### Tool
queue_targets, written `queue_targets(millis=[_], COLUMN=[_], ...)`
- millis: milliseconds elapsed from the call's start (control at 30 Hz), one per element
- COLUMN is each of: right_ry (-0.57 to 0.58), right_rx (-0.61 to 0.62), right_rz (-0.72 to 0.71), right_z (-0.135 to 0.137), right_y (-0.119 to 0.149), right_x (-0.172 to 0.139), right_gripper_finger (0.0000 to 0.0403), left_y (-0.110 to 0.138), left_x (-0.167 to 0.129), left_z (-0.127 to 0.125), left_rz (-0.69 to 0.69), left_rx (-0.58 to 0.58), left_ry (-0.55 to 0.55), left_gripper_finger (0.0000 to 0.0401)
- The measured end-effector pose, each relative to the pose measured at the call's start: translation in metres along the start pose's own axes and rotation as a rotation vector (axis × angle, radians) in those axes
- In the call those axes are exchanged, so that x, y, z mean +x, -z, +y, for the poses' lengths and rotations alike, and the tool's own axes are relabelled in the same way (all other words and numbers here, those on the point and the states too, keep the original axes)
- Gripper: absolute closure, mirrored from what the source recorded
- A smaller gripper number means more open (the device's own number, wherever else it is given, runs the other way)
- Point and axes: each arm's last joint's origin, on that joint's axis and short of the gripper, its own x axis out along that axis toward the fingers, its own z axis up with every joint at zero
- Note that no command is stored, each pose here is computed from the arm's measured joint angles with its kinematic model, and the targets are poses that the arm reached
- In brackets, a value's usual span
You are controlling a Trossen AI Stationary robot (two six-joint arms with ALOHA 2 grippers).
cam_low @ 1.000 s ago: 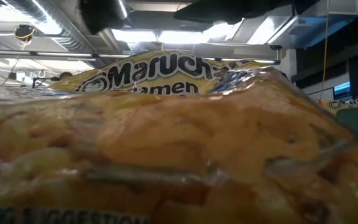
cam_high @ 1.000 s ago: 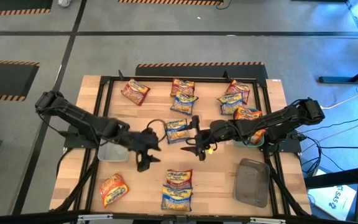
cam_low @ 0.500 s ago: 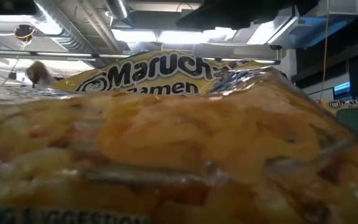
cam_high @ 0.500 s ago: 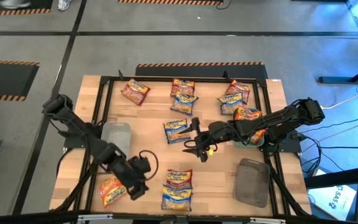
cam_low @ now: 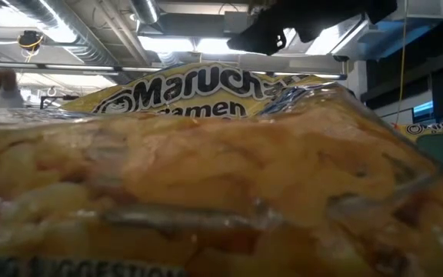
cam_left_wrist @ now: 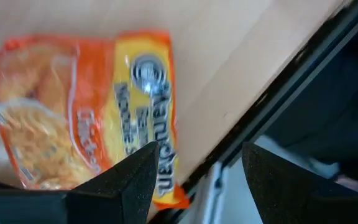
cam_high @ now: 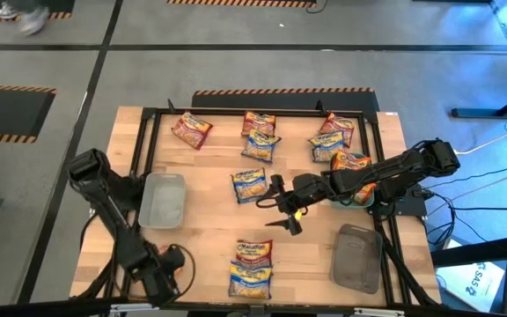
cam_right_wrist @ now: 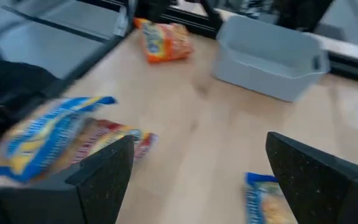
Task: Sort Maruchan noodles
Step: Put the orange pack noodle into the green bin
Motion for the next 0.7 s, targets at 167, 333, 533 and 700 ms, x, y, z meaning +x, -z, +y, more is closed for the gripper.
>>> queue_targets(millis=[167,333,533,700], right_ry=[-0.061,-0.032,-0.012,-0.02], right_rx=[0.059,0.048,0.027,0.028], right_rz=[0.028,0.04,0.013,0.022], right_z=[0.005,0.016,0.028,0.032], right_y=[0.005,0.007,0.004,0.005], right_x=[0.004,0.012,0.017,0.018], right_gripper_finger=[0.0055,0.0055,0.0055,0.0055], left_y=[0.017,0.014,-0.014,-0.04], left_x=[0.024,0.042,0.039,0.026], left_z=[0.006,0.006,0.004,0.002], left_rz=[0.04,0.029,-0.169,-0.312], left_rx=[0.034,0.069,0.03,0.026], left_ry=[-0.12,-0.186,-0.172,-0.129], left_gripper_finger=[0.0176,0.0176,0.0176,0.0176])
